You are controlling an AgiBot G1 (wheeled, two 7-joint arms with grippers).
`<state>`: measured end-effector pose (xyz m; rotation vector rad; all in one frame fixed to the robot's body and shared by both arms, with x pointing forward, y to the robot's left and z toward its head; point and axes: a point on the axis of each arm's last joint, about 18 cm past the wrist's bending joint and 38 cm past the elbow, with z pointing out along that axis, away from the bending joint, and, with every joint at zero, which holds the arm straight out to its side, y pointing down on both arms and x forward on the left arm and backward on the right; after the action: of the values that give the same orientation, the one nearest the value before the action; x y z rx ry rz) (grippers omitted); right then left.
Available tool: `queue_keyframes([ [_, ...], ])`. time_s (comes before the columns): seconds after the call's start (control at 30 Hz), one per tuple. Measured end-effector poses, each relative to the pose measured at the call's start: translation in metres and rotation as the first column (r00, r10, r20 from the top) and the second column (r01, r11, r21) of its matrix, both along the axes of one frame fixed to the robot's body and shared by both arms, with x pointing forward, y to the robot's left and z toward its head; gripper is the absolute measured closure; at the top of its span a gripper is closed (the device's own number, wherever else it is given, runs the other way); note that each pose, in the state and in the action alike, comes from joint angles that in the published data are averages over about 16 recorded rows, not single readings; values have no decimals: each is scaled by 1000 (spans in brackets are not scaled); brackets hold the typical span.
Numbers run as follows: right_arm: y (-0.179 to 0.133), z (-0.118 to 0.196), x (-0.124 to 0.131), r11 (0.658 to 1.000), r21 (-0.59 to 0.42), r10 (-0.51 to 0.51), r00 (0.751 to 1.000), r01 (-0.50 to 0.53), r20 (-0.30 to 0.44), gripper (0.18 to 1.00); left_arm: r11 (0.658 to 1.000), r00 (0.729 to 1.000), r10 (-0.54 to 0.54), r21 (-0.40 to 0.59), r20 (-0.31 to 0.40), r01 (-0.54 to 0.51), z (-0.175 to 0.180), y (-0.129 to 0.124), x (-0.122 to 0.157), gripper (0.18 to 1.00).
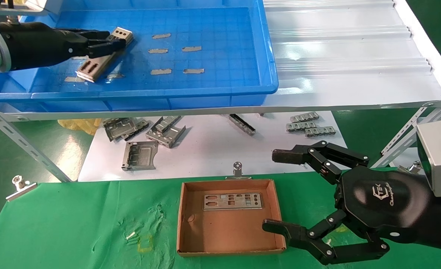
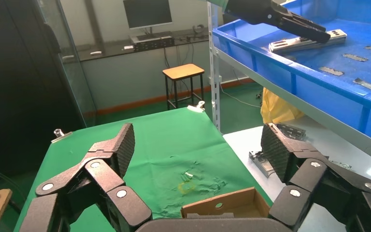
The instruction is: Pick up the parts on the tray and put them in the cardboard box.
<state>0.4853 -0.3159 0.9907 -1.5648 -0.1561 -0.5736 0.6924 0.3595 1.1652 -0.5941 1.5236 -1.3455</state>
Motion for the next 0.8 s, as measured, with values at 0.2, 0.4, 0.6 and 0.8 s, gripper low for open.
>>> queue_keyframes([
  [0.2,0,0,0,1000,0,0,1000,0,0,210,1000,1000,15,1,12,-15,4,3,0,676],
  [0.4,0,0,0,1000,0,0,1000,0,0,185,1000,1000,16,-3,18,-16,7,4,-2,721],
  [0.6,0,0,0,1000,0,0,1000,0,0,179,1000,999,-9,-14,31,9,13,2,-7,724],
  [0.8,0,0,0,1000,0,0,1000,0,0,178,997,996,-74,-13,58,75,23,-1,-20,724],
])
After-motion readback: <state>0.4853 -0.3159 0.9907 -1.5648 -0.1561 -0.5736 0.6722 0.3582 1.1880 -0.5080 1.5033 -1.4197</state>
